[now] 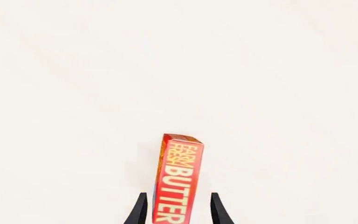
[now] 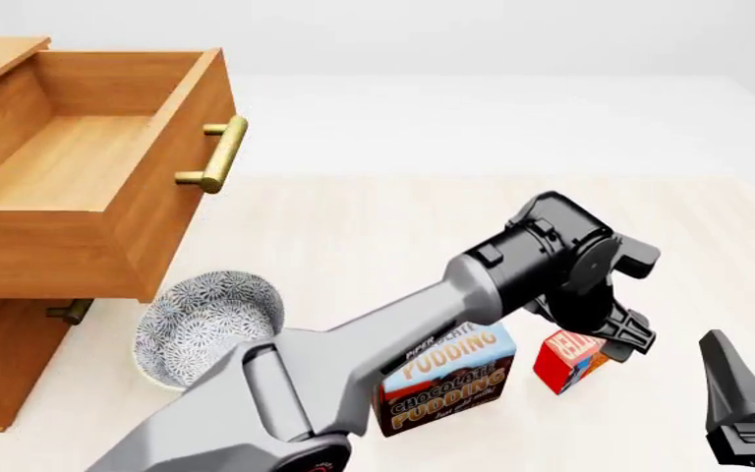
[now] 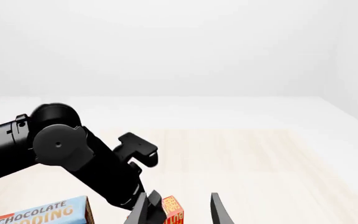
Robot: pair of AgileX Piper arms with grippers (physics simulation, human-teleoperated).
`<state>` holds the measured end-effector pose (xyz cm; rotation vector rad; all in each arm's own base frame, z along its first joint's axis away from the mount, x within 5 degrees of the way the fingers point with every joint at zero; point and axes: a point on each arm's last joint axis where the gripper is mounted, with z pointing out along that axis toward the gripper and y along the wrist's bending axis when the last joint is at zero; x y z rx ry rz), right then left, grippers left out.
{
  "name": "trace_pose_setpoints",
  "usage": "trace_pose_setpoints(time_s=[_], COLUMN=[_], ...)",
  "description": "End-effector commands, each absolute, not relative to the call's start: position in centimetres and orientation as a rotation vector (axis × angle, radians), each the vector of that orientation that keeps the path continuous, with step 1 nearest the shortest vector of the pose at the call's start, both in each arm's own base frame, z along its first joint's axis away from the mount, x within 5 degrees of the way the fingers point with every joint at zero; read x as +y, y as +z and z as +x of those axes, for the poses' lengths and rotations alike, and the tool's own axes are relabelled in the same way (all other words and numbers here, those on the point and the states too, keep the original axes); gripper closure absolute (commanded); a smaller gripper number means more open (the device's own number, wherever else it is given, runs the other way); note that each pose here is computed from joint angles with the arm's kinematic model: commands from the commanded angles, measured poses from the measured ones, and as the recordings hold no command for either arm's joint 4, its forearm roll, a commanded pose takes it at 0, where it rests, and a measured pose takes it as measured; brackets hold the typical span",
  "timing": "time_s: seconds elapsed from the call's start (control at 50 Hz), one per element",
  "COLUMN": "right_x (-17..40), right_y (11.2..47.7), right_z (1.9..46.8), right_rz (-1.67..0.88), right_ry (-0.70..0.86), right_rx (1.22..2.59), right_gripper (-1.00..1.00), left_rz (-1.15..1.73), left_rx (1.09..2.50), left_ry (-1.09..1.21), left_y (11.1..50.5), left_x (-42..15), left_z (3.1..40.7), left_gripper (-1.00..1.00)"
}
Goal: Put the butter at the back in the top drawer of the cabinet and close it.
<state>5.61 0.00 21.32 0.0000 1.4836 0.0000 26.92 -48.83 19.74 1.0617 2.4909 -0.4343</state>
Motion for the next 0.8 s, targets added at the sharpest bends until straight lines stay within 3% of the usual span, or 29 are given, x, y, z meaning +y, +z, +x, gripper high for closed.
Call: trace_pose_setpoints(time_s=[0.02,0.8], right_x=[0.0,0.0], right_y=[21.3,21.3], right_z=[5.6,5.6], right_rz=[0.000,0.000], right_ry=[0.000,0.000], right_rx=[1.484,1.484], right_gripper=[-1.00,-1.00], left_rz=[1.070,1.058], left_rx=[2.493,2.511], left_ry=[-0.432,-0.436], left_y=[19.3,17.9], left_x=[-49.1,-49.5], left_z=[26.7,26.2], left_gripper=[-1.00,-1.00])
